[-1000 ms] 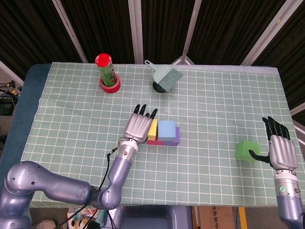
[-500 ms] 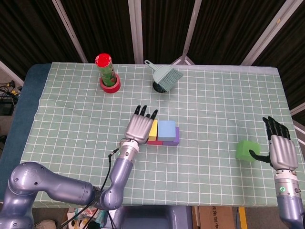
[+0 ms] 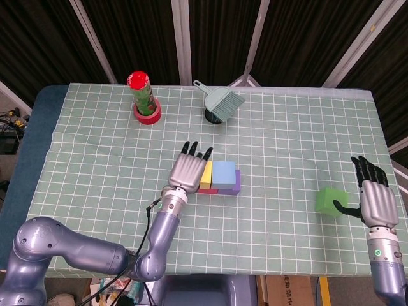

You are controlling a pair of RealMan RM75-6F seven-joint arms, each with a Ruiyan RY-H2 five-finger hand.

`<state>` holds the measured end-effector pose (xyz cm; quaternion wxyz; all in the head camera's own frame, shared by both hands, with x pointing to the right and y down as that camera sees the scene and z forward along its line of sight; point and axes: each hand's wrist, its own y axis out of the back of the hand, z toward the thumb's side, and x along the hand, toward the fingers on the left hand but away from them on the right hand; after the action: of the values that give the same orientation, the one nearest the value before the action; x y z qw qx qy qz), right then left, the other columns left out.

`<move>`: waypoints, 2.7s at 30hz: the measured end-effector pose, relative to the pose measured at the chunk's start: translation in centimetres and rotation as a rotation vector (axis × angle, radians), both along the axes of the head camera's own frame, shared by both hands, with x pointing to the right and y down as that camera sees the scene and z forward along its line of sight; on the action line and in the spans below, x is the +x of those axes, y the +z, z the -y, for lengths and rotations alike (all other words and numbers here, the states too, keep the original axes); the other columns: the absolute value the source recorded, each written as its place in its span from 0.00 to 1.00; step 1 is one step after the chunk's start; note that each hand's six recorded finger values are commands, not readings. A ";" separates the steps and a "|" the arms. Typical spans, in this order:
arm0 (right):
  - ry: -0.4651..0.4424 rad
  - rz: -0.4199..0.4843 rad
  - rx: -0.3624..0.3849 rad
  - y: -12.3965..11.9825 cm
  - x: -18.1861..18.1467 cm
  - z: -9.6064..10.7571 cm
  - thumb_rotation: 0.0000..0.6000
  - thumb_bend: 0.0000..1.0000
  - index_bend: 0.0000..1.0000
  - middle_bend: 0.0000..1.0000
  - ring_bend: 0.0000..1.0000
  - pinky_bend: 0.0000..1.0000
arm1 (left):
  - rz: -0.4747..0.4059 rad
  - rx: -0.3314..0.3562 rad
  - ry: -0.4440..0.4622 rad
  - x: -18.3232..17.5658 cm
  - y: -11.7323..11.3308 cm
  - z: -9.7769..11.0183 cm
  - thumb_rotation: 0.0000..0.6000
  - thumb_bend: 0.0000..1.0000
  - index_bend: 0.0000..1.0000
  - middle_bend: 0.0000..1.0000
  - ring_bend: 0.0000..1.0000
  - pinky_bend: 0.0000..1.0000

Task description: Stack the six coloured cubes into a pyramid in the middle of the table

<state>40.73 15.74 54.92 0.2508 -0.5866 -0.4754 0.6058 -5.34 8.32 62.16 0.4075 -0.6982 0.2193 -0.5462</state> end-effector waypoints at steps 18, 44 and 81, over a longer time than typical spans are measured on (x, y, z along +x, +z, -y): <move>0.000 -0.001 -0.003 0.1 0.0 0.0 1.00 0.21 0.00 0.00 0.00 0.00 | 0.002 0.004 -0.004 0.4 0.1 0.0 1.00 0.37 0.00 0.33 0.00 0.00; -0.001 -0.002 -0.006 0.2 0.0 -0.1 1.00 0.21 0.00 0.00 0.00 0.00 | 0.003 0.003 -0.004 0.4 0.3 0.1 1.00 0.38 0.00 0.33 0.00 0.00; 0.000 -0.006 -0.010 0.3 0.1 -0.2 1.00 0.21 0.00 0.00 0.00 0.00 | 0.013 0.000 0.008 0.3 0.6 -0.2 1.00 0.17 0.00 0.05 0.00 0.00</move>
<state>40.87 15.89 55.20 0.2492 -0.5859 -0.4717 0.6100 -5.05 8.49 62.79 0.4109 -0.6956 0.2140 -0.5491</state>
